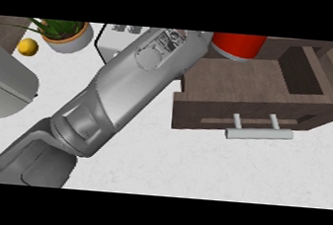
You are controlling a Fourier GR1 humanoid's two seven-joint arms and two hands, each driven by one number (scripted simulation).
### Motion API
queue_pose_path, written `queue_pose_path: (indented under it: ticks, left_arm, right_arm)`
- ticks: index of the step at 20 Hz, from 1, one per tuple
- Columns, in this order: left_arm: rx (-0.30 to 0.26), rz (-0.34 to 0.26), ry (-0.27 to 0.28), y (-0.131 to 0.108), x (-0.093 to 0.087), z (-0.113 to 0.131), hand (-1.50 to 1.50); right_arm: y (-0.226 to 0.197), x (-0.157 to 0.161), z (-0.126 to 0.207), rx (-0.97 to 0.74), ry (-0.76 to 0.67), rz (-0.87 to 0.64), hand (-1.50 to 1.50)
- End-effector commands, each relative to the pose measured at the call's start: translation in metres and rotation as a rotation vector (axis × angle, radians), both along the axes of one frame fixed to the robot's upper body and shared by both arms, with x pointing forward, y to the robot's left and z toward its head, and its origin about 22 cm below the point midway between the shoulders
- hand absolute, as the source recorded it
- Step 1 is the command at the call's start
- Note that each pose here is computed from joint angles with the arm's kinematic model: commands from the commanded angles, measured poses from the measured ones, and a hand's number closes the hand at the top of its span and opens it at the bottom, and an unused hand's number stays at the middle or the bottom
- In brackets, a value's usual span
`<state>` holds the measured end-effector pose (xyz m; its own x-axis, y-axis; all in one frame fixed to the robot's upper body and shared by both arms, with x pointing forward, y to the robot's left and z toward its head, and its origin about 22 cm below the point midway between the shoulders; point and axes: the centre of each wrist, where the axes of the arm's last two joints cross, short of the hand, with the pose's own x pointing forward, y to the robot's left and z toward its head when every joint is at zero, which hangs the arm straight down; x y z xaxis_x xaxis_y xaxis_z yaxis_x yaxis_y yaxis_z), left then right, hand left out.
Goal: Pick up the can, place it into the drawer and close the drawer
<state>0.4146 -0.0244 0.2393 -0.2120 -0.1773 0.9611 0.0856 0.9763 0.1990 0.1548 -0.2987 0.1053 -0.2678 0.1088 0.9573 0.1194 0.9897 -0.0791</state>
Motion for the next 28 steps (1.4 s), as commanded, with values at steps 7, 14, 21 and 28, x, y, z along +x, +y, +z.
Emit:
queue_pose_path:
  ticks: [7,14,21,28]
  left_arm:
    - [0.048,0.031,-0.008,0.003,0.009,-0.023,1.5]
    - [0.086,0.077,-0.02,0.015,0.017,-0.048,1.5]
    - [0.158,0.088,-0.059,0.017,0.013,-0.072,1.5]
    - [0.155,0.183,-0.044,0.019,0.017,-0.069,-1.5]
  right_arm:
    - [0.004,0.024,0.007,-0.002,-0.008,0.011,-1.5]
    - [0.001,0.019,0.008,0.002,-0.013,0.02,-1.5]
    - [0.006,0.032,0.011,-0.008,-0.031,0.033,-1.5]
    - [0.0,0.031,0.008,-0.016,-0.027,0.057,-1.5]
